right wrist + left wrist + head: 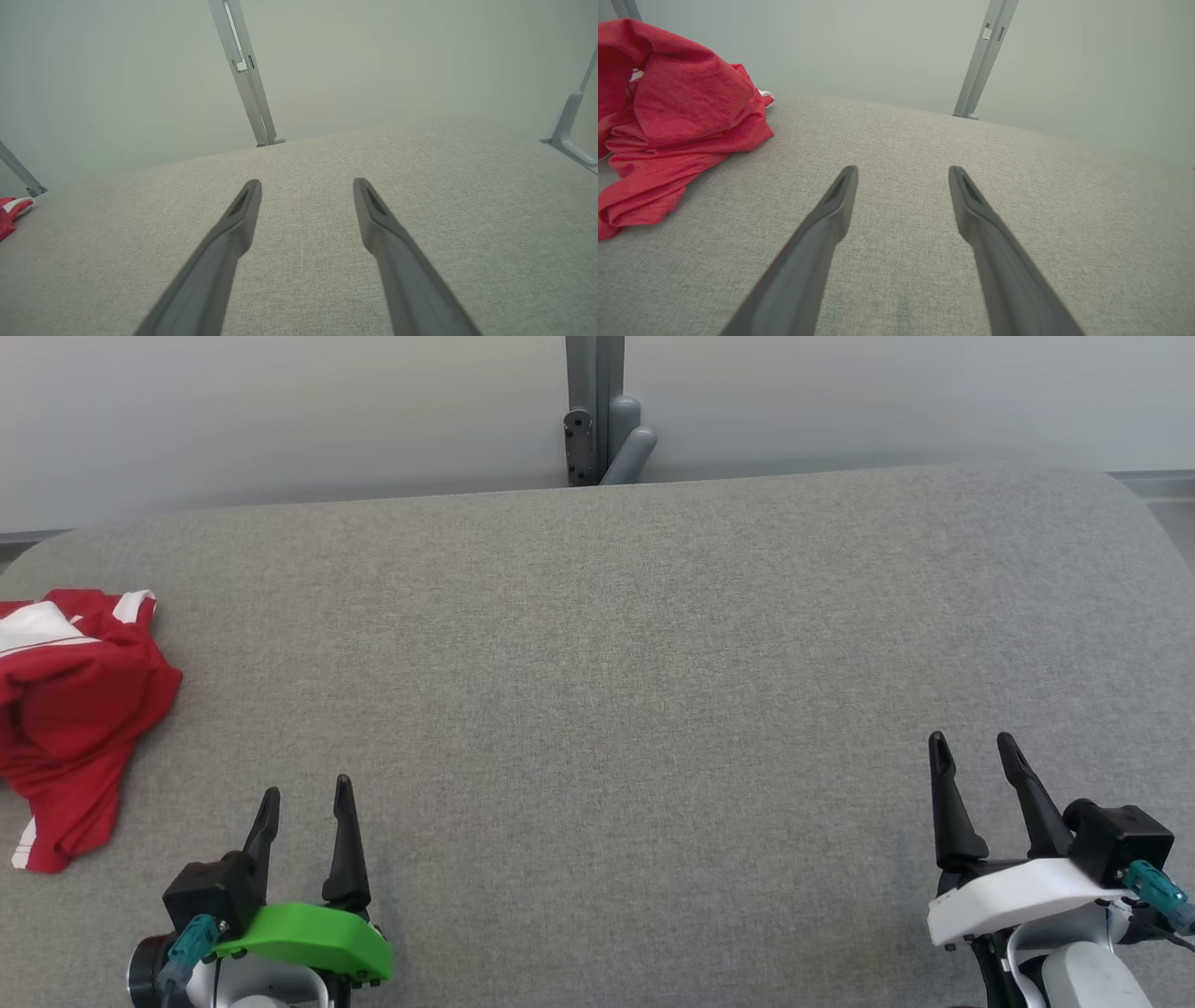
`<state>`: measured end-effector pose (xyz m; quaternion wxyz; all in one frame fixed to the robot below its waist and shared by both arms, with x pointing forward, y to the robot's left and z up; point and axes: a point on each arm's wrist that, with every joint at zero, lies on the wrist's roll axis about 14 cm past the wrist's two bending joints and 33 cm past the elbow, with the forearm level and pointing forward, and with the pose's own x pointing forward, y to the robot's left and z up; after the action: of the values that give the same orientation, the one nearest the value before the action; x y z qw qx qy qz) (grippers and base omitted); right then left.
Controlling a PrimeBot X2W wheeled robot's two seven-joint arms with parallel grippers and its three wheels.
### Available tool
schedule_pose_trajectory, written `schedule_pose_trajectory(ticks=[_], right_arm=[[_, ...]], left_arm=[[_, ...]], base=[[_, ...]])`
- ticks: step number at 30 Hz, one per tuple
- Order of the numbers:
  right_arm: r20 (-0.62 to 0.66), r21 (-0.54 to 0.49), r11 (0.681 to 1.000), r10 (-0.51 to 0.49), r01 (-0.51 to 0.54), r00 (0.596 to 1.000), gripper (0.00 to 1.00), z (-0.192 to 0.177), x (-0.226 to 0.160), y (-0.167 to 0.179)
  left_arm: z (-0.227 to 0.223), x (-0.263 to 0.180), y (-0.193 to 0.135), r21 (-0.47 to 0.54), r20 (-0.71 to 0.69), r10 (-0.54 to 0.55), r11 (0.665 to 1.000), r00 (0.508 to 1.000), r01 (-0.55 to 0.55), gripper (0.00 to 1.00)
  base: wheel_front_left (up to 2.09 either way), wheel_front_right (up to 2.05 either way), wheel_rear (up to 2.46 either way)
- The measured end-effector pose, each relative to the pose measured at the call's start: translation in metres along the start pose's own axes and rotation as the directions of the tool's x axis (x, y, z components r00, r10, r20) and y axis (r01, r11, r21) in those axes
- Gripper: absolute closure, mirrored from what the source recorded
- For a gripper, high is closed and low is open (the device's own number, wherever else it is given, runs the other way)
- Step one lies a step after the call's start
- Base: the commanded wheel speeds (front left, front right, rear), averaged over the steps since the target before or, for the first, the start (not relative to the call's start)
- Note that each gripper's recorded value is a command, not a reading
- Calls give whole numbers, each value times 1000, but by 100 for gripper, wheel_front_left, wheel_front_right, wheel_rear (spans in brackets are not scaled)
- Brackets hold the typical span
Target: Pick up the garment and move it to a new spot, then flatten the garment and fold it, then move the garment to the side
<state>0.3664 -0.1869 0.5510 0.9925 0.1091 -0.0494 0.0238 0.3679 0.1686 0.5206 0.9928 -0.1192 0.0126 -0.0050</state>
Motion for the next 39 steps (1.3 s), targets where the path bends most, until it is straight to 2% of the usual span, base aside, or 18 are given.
schedule_pose_trajectory(ticks=[23, 39], right_arm=[[-18, -180, 984, -20, 17, 1000, 0, -3, -4, -9], [-12, -186, 982, -32, 30, 999, 0, -1, -4, -13]], left_arm=[[-4, -3, -2, 139, 6, -20, 990, 1000, 19, 0], [-4, -5, 5, 113, 10, 1, 994, 1000, -2, 0]], base=[[0, 0, 0], [0, 0, 0]])
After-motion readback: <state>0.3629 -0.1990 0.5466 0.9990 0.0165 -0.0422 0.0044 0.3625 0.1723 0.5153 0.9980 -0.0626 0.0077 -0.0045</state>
